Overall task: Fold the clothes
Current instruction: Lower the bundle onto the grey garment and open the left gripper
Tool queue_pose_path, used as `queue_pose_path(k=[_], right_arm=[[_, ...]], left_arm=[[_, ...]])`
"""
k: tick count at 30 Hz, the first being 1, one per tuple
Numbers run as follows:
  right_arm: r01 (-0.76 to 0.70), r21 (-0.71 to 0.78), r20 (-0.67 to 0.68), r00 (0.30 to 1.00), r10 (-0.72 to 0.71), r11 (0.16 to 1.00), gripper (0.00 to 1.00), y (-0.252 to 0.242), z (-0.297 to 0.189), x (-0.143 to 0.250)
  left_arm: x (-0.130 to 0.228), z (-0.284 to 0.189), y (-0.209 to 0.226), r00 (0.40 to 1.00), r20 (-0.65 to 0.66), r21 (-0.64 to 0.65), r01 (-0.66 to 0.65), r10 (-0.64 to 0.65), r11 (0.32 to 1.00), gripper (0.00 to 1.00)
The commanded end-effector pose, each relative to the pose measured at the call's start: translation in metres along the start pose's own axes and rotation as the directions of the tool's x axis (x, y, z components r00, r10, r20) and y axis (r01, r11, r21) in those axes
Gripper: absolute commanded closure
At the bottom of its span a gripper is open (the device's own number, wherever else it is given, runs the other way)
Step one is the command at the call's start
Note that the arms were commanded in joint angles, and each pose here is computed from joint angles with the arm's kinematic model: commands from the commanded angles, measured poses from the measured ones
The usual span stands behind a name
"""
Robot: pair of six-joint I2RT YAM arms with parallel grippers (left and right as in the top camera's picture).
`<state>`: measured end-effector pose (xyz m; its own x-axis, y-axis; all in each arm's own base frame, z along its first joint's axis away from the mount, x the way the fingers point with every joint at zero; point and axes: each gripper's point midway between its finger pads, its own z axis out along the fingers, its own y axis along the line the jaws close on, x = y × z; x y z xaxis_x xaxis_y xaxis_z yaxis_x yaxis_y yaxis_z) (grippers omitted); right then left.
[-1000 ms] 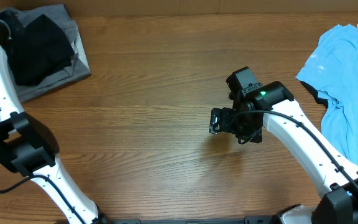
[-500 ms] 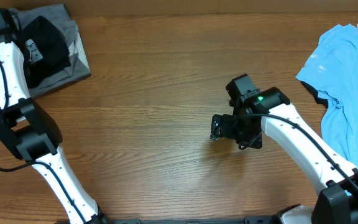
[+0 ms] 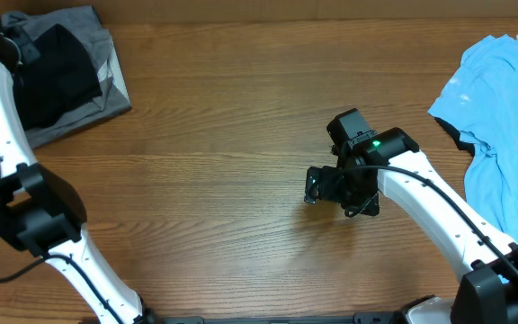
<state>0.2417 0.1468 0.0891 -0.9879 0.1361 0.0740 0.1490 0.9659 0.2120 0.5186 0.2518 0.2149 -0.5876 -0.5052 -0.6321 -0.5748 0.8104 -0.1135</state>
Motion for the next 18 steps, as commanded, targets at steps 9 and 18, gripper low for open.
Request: queue_pose_path(k=[9,18], right_arm=[[0.005,0.002,0.021,1.0,-0.005,1.0,0.0,-0.001,0.0,-0.004],[0.007,-0.014,0.018,1.0,-0.007,1.0,0.0,0.002,0.0,-0.004]], left_arm=[[0.052,0.047,0.081,0.975,-0.198,-0.174,0.071,-0.105,0.982,0.96],[0.092,0.091,0.059,0.941,-0.323,-0.072,0.08,-0.099,0.994,0.96]])
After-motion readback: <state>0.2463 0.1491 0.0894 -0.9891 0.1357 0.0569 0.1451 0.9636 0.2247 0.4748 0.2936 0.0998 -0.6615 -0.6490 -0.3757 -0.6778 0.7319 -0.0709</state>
